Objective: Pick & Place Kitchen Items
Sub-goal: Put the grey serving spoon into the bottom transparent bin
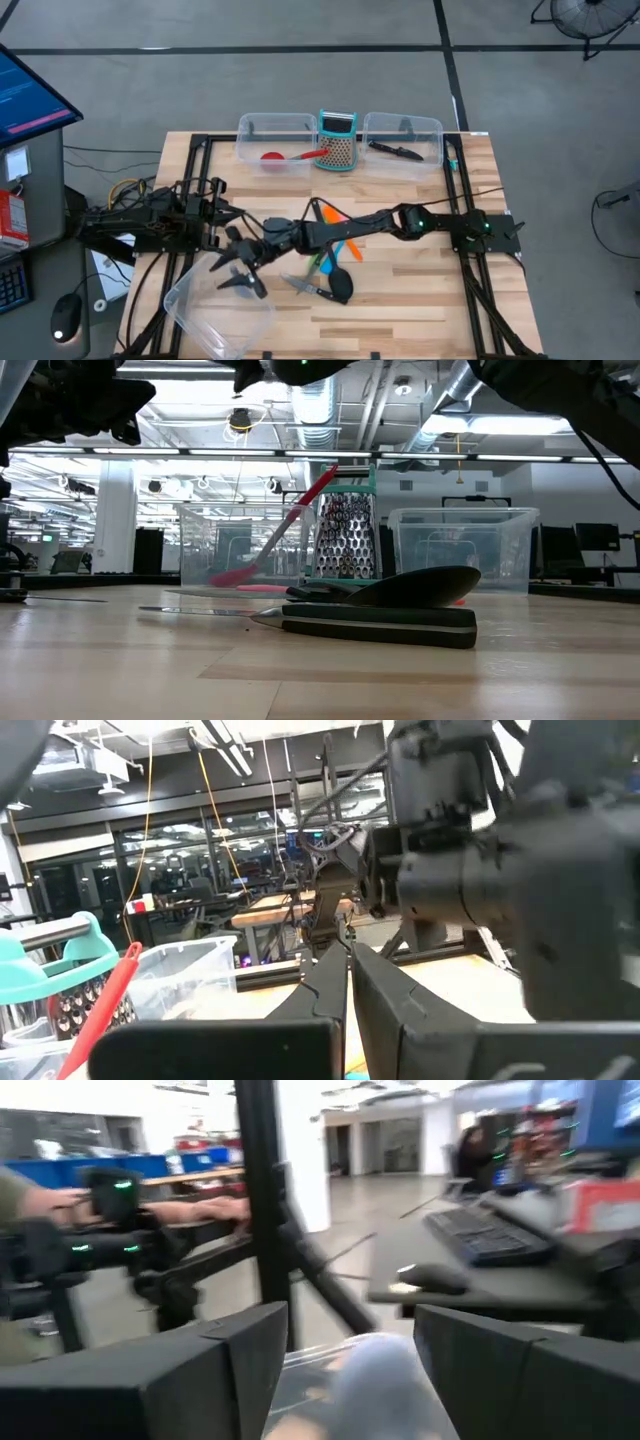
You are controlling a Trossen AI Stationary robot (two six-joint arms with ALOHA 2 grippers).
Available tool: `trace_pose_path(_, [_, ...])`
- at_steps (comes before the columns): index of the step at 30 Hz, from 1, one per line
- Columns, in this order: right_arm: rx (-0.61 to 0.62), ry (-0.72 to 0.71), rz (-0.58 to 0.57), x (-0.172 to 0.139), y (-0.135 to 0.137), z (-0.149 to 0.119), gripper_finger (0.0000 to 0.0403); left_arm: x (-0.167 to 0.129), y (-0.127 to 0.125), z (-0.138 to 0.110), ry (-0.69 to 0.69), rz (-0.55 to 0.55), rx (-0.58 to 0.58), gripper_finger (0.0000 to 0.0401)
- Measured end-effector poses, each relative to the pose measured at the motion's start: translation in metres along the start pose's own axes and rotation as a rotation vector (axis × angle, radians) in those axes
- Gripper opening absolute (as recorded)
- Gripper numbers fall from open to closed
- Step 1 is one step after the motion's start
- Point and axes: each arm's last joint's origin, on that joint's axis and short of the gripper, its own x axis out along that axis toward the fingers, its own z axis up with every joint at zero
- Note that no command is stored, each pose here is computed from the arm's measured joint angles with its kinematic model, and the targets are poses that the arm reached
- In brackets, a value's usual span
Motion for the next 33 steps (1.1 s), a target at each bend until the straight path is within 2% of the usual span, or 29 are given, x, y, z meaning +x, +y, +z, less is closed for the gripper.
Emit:
trace_pose_path(6, [-0.1,-0.008,-0.065,-0.012,-0.009,0.033,0.0199,0.0,0.0,0.0,-0.001,0.0,0.0,0.0003])
trace_pose_path(9, [-0.164,-0.008,-0.141,-0.019,-0.011,0.052,0.0194,0.0,0.0,0.0,-0.004,0.0,0.0,0.0003])
trace_pose_path(12, [-0.205,0.016,-0.196,-0.024,-0.017,0.059,0.0191,0.0,0.0,0.001,-0.008,0.001,0.001,0.0003])
trace_pose_path(18, [-0.206,0.018,-0.229,-0.032,-0.03,0.066,0.019,0.0,0.0,0.001,-0.01,0.001,0.001,0.0003])
trace_pose_path(22, [-0.196,0.122,-0.221,-0.04,-0.023,0.079,0.0187,0.0,0.0,0.001,-0.015,0.001,0.001,0.0003])
trace_pose_path(25, [-0.179,0.222,-0.228,-0.052,-0.008,0.1,0.0178,0.0,0.0,0.002,-0.016,0.001,0.002,0.0003])
trace_pose_path(29, [-0.162,0.326,-0.268,-0.067,0.014,0.125,0.0136,0.0,0.0,0.002,-0.016,0.001,0.002,0.0003])
trace_pose_path(33, [-0.122,0.389,-0.247,-0.067,0.029,0.123,0.0054,0.0,0.0,0.002,-0.017,0.002,0.002,0.0003])
